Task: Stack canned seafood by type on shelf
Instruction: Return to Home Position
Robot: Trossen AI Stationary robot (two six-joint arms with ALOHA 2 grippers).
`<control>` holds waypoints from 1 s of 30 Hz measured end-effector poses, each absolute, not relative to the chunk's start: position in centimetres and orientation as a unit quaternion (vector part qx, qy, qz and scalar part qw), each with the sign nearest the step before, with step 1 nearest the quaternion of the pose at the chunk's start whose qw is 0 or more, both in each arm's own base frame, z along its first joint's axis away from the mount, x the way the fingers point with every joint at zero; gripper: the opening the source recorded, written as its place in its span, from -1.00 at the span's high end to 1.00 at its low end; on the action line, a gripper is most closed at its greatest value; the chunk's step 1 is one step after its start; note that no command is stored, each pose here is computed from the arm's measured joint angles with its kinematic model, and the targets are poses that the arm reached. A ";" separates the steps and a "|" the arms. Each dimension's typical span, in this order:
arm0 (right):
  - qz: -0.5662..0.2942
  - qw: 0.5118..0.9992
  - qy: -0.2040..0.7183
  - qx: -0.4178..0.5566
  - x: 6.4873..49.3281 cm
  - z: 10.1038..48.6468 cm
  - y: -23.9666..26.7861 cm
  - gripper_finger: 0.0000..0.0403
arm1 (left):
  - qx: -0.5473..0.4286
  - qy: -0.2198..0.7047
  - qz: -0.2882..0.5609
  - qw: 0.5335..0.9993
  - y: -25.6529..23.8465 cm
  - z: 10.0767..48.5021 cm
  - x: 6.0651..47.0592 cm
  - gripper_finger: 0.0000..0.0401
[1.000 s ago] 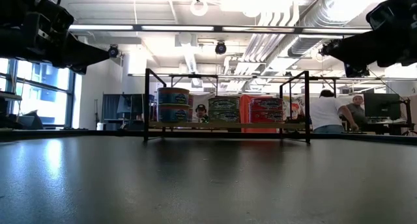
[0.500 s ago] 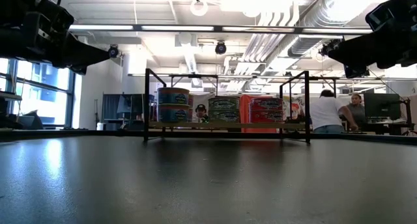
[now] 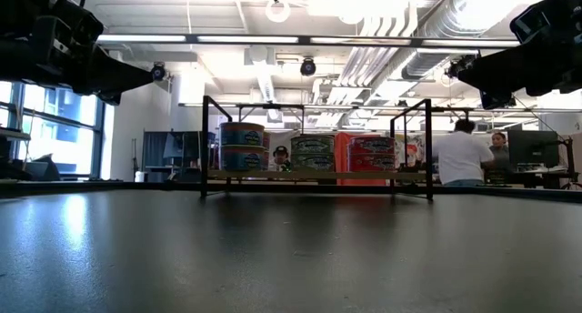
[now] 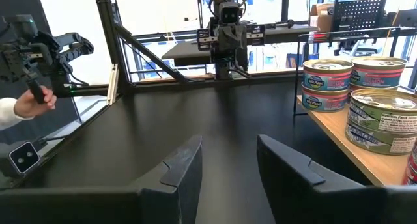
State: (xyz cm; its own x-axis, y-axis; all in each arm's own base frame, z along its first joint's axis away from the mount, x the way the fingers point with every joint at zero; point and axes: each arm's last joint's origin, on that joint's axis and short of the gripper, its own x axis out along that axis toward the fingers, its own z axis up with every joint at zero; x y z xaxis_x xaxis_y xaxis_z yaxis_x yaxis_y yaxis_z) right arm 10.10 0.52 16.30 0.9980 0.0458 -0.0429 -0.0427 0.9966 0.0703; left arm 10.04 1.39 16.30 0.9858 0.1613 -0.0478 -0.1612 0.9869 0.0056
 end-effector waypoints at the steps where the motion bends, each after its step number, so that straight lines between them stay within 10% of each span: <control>1: 0.022 0.999 0.022 0.035 10.1 16.3 0.5 0.32 | 0.001 0.024 0.081 0.996 1.4 16.3 10.0 1.00; 30: 0.022 0.999 0.022 0.035 10.1 16.3 0.5 0.32 | -0.013 0.023 0.081 0.996 1.4 16.3 10.0 1.00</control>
State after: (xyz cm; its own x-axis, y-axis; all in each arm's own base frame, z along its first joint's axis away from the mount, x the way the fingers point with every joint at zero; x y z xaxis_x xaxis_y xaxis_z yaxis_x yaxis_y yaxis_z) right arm 10.09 0.52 16.31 0.9980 0.0457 -0.0425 -0.0427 0.9966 0.0699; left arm 10.05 1.40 16.29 0.9857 0.1616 -0.0486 -0.1629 0.9864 -0.0229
